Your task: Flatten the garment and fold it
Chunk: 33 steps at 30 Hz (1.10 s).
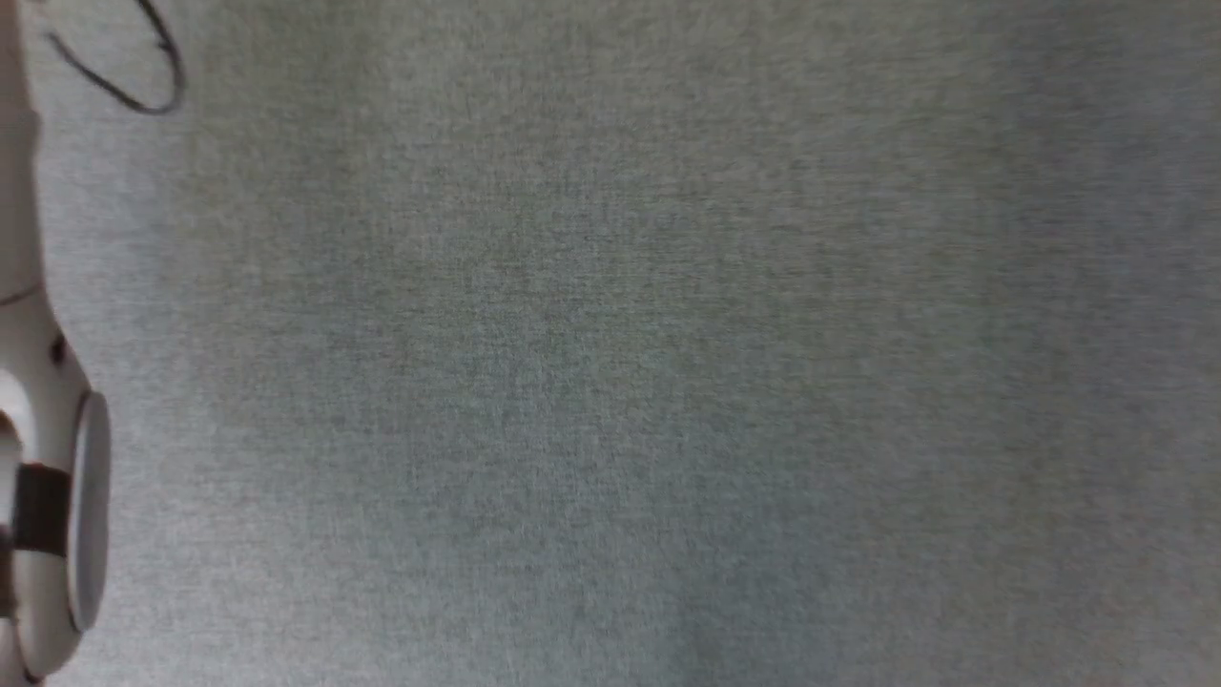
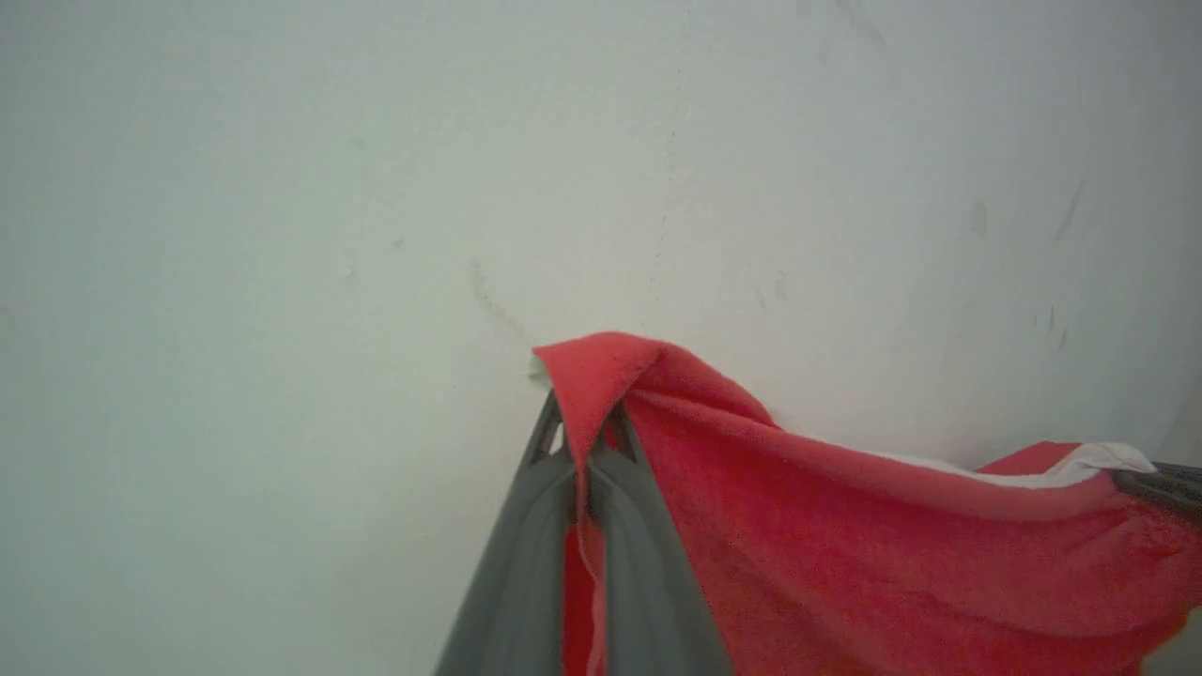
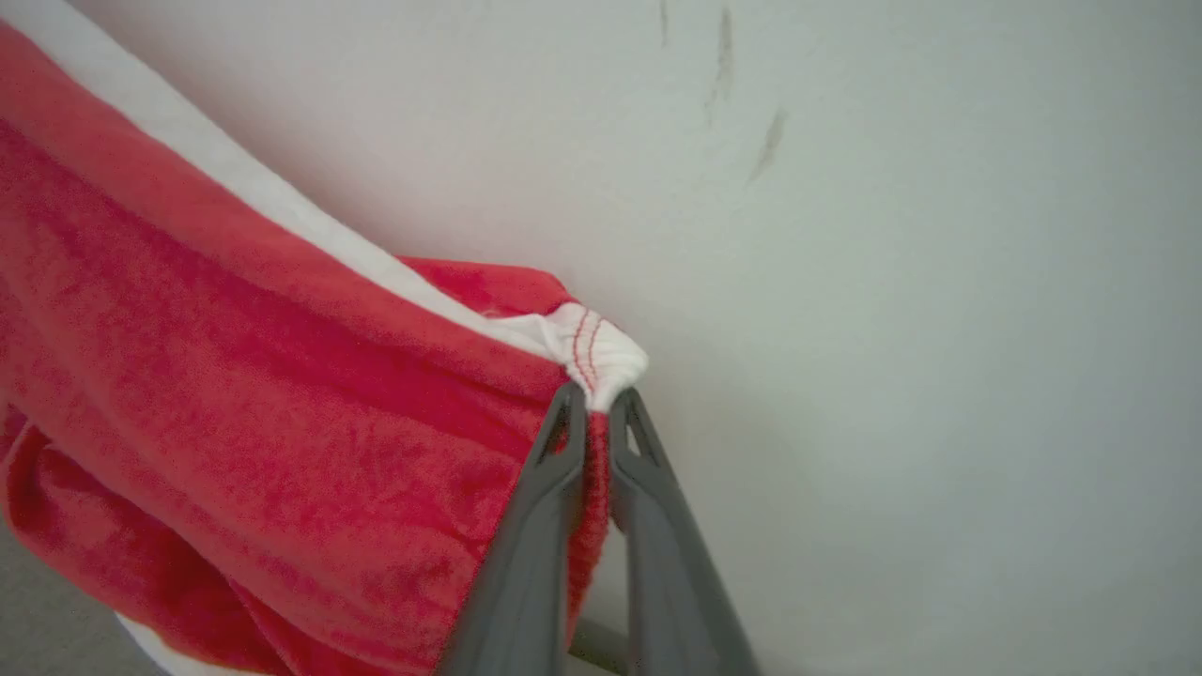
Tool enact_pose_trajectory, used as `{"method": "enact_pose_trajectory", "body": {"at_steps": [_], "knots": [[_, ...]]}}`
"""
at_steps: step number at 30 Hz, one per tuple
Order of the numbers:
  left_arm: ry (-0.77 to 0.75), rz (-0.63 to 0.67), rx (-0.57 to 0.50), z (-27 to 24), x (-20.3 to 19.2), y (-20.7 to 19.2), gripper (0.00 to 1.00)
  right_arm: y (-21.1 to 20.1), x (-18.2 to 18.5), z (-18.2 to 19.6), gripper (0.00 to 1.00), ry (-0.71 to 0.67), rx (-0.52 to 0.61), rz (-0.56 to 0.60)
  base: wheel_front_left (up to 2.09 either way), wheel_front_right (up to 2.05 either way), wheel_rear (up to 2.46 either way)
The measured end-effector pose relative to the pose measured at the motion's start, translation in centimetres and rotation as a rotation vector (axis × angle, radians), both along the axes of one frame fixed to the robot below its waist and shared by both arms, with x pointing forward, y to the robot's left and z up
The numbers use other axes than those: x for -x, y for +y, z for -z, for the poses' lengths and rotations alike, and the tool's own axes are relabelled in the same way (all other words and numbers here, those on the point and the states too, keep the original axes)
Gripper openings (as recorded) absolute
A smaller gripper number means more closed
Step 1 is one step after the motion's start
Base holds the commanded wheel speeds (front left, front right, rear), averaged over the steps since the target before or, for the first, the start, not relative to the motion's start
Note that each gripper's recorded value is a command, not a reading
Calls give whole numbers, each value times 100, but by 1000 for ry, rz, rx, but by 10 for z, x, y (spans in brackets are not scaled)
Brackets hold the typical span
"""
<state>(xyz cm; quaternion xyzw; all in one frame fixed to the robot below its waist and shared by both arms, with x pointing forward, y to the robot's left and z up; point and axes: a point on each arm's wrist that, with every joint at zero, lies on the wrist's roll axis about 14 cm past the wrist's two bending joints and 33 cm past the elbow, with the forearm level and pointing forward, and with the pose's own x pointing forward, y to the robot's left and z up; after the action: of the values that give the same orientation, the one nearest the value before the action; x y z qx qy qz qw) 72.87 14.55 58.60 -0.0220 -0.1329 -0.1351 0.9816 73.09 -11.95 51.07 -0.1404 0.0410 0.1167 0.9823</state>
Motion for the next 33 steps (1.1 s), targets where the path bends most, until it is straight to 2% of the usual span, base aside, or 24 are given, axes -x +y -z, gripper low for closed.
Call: {"method": "enact_pose_trajectory", "body": {"at_steps": [5, 7, 13, 18, 22, 33], "knots": [[44, 17, 3, 54, 0, -1, 0, 12, -4, 55, 0, 43, 16, -50, 0, 0, 0], [45, 32, 2, 64, 6, -3, 0, 19, -2, 65, 0, 45, -18, -72, 0, 0, 0], [81, 80, 22, 82, 51, -10, 0, 30, 40, 88, 0, 88, -118, -132, 0, 0, 0], [169, 92, 30, 99, 102, -11, 0, 23, 88, 89, 0, 138, -186, -135, 0, 0, 0], [248, 92, 84, 109, 148, -13, 0, 13, 128, 85, 0, 180, -232, -117, 0, 0, 0], [519, 118, 172, 138, 262, -20, 0, -13, 228, 68, 0, 276, -327, -22, 0, 0, 0]]}}
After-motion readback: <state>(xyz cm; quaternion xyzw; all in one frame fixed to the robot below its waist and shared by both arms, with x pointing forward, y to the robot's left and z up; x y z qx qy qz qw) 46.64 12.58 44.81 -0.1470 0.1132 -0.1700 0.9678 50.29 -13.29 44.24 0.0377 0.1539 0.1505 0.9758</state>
